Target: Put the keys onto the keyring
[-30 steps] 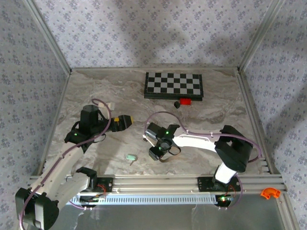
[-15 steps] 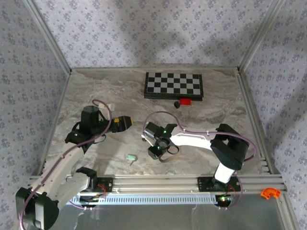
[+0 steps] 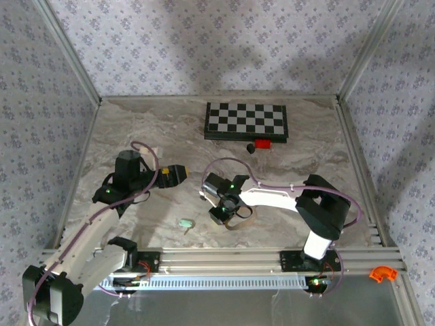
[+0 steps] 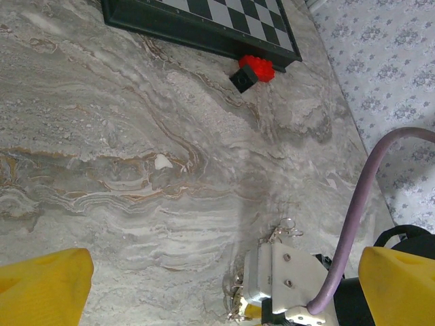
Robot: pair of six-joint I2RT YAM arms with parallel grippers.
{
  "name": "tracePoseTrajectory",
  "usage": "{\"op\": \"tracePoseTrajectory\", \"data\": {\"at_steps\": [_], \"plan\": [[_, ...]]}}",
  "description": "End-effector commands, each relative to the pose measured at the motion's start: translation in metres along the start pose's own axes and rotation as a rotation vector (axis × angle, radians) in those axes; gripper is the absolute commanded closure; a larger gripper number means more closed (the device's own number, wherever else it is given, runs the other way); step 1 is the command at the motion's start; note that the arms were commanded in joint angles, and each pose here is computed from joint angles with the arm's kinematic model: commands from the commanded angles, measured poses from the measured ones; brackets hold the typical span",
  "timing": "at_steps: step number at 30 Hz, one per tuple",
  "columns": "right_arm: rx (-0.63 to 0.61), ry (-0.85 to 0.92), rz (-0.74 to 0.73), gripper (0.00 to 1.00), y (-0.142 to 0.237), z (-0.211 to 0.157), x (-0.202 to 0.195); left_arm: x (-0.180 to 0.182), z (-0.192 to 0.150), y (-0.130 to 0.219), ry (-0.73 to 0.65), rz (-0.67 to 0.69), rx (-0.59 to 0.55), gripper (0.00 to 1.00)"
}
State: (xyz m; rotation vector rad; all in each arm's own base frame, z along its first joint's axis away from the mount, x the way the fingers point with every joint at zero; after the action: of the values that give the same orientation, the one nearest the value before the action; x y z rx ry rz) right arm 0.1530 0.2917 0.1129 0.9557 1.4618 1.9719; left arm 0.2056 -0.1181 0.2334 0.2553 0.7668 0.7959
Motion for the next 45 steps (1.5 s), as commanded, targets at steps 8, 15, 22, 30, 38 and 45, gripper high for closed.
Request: {"op": "tracePoseTrajectory", "data": {"at_steps": [8, 15, 22, 30, 38, 45], "plan": [[0.013, 0.015, 0.016, 0.81, 0.0013, 0.0038, 0.0022, -0.0036, 0.0042, 0.0041, -0.033, -0.005, -0.027, 0.00], [0.015, 0.030, 0.009, 0.81, -0.0004, 0.0034, 0.0021, -0.0043, 0.0043, 0.0048, -0.033, -0.009, -0.029, 0.00], [0.008, 0.041, 0.003, 0.84, -0.0002, 0.0057, 0.0029, -0.0045, 0.0054, 0.0049, -0.033, -0.007, -0.033, 0.00], [0.003, 0.048, -0.008, 0.89, 0.0017, 0.0073, 0.0016, -0.0070, 0.0087, 0.0075, -0.043, -0.007, -0.038, 0.00], [0.002, 0.056, -0.023, 0.92, -0.0008, 0.0046, 0.0001, -0.0071, 0.0096, 0.0075, -0.043, -0.007, -0.040, 0.00], [0.002, 0.078, -0.019, 0.89, -0.0020, 0.0026, 0.0024, -0.0075, 0.0092, 0.0081, -0.043, -0.008, -0.040, 0.00]]}}
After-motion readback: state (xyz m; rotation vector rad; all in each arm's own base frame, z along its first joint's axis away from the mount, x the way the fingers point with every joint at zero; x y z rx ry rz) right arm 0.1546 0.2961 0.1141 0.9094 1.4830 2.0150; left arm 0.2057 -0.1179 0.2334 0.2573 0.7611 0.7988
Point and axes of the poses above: each hand's point on the last joint's axis, 136 mm out from that joint toward the fingers, its own y axis back along the fingers, its own x axis along the line the jaws close on, z = x × y, the point moved 8 cm from there along y, back along the fingers, and after that the axes turned 10 degrees about -y, right-handed, at the moved point
